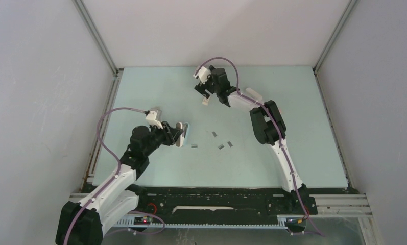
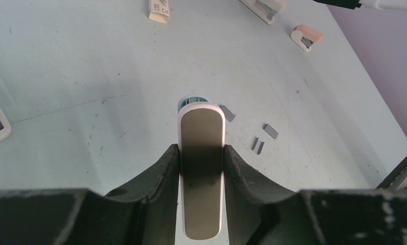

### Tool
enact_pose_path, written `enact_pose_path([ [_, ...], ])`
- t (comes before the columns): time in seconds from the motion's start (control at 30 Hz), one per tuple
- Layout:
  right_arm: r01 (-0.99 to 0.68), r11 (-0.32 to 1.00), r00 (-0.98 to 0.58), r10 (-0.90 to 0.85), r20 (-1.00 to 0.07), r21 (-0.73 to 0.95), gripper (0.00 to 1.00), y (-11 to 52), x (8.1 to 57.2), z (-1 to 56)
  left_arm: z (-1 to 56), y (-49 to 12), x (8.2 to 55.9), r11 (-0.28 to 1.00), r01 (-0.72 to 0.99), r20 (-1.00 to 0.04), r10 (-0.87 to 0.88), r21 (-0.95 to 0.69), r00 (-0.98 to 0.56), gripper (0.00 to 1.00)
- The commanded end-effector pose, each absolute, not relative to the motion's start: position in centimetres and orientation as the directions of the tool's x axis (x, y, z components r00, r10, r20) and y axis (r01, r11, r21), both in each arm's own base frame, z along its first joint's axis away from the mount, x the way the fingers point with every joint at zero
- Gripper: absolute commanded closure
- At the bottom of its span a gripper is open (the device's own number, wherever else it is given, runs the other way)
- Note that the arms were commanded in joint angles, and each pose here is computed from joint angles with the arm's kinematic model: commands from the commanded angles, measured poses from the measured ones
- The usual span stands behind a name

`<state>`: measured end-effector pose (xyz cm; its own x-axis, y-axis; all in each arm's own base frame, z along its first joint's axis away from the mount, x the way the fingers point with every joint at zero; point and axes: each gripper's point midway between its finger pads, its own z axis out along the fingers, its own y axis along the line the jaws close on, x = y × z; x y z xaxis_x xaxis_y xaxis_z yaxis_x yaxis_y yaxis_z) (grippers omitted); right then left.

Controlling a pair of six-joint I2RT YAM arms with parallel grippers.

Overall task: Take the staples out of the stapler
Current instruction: Place the stapler at the center of the board.

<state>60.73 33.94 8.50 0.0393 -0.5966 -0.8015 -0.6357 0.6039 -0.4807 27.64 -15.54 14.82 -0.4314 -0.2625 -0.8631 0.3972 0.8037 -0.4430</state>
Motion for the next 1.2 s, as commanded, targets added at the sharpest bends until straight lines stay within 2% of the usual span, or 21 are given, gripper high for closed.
enact_pose_path([
  [0.0, -0.624, 0.628, 0.061, -0.554, -0.830, -0.465, 0.00, 34.2, 61.4, 11.4, 15.8, -15.4, 28.2, 0.805, 0.422, -0.889, -0.267, -0.418, -0.371, 1.00],
  [0.57, -0.626, 0.607, 0.055, -0.591, -0.805, -0.489, 0.00, 34.5, 61.2, 9.6, 15.8, -15.5, 28.2, 0.799, 0.431, -0.889, -0.266, -0.420, -0.373, 1.00],
  [1.17, -0.646, 0.621, 0.026, -0.563, -0.826, -0.444, 0.00, 33.9, 60.8, 11.1, 15.4, -15.7, 28.1, 0.794, 0.427, -0.881, -0.271, -0.433, -0.388, 1.00],
])
